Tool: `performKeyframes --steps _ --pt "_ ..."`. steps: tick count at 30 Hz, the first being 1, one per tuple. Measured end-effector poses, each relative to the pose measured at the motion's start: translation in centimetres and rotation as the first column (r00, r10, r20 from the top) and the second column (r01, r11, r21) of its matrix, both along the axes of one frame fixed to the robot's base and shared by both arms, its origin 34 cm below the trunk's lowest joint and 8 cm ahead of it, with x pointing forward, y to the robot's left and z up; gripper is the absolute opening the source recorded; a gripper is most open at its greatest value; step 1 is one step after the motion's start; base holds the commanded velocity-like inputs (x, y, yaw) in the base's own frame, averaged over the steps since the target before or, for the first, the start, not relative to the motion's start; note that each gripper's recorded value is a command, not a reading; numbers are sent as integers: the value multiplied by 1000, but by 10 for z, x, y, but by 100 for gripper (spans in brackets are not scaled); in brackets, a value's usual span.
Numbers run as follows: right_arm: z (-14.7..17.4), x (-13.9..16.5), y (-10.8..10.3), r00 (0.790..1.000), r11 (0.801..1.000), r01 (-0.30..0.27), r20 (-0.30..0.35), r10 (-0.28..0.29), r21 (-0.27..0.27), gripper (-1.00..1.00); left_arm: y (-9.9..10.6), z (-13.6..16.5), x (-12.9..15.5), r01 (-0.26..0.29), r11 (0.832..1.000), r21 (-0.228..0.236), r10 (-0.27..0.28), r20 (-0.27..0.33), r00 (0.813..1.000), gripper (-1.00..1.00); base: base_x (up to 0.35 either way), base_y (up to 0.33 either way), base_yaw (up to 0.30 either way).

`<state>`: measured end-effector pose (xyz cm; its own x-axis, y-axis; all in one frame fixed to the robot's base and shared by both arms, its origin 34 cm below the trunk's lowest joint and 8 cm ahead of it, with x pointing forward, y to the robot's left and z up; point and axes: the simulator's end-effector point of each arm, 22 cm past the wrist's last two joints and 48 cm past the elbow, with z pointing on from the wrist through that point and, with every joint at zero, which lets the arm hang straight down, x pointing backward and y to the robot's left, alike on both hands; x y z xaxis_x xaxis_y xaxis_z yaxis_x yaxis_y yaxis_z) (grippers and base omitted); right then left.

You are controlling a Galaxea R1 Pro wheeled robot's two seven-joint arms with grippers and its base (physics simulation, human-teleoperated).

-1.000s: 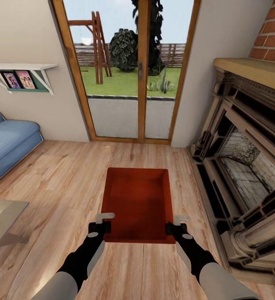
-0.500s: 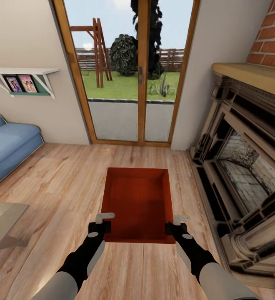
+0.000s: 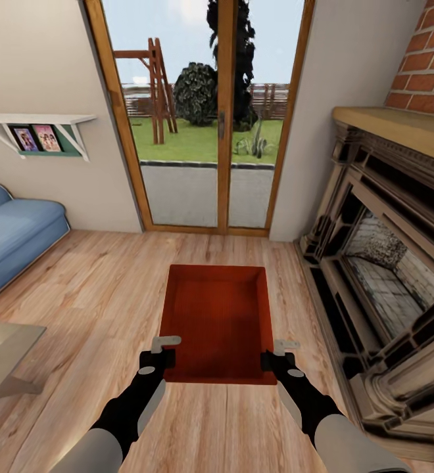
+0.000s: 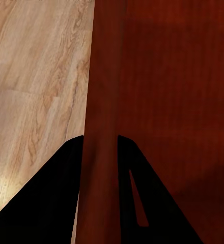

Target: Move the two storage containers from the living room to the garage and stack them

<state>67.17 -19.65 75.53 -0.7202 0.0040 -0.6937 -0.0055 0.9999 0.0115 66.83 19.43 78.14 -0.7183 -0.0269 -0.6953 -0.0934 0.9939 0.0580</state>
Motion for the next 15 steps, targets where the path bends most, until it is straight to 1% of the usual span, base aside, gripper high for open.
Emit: performKeyframes --steps 15 --pt "12 5 0 1000 1000 0 22 0 0 -100 0 12 5 0 1000 0 0 22 1000 -100 0 0 0"
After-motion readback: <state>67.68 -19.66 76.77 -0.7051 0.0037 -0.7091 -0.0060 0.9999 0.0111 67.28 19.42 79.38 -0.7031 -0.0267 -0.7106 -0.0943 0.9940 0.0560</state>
